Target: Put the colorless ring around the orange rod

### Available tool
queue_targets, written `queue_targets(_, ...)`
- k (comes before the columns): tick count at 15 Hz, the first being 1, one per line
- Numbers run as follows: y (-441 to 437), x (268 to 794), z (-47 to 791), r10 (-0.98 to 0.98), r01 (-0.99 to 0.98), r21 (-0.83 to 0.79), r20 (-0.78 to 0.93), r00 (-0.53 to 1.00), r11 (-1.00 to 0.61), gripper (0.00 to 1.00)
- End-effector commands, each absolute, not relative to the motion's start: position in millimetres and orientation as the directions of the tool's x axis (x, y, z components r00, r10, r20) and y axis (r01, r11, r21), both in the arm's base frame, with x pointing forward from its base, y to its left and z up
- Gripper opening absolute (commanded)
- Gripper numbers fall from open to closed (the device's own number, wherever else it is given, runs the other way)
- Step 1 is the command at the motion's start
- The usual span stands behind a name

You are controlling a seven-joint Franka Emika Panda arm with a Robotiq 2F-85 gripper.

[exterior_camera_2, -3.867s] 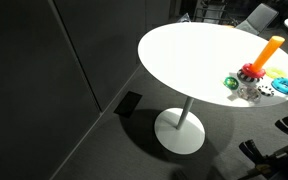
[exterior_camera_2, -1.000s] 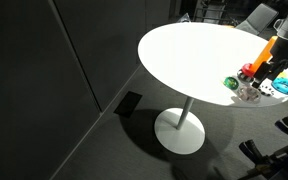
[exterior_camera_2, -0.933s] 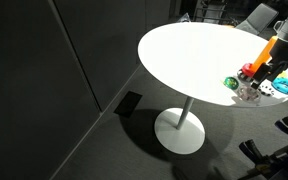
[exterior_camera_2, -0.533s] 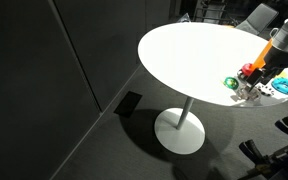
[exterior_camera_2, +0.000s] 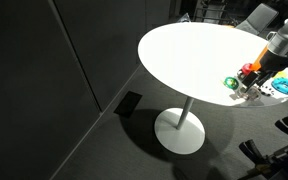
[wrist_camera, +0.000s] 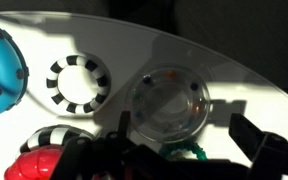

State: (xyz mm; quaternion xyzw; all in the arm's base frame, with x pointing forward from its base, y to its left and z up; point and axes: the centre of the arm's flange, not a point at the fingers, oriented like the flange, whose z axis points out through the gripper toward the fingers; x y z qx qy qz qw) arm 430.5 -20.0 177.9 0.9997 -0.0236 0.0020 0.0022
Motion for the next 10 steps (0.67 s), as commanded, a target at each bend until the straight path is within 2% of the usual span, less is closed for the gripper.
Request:
queue_targets(1, -21.9, 435.8, 169.0, -0.056, -0.057, 0.013, 0.021, 0.998, -0.998, 1.0)
queue_targets(10, -25.7, 435.8, 155.4, -0.062, -0.063, 0.014, 0.029, 0.998, -0.998, 1.0)
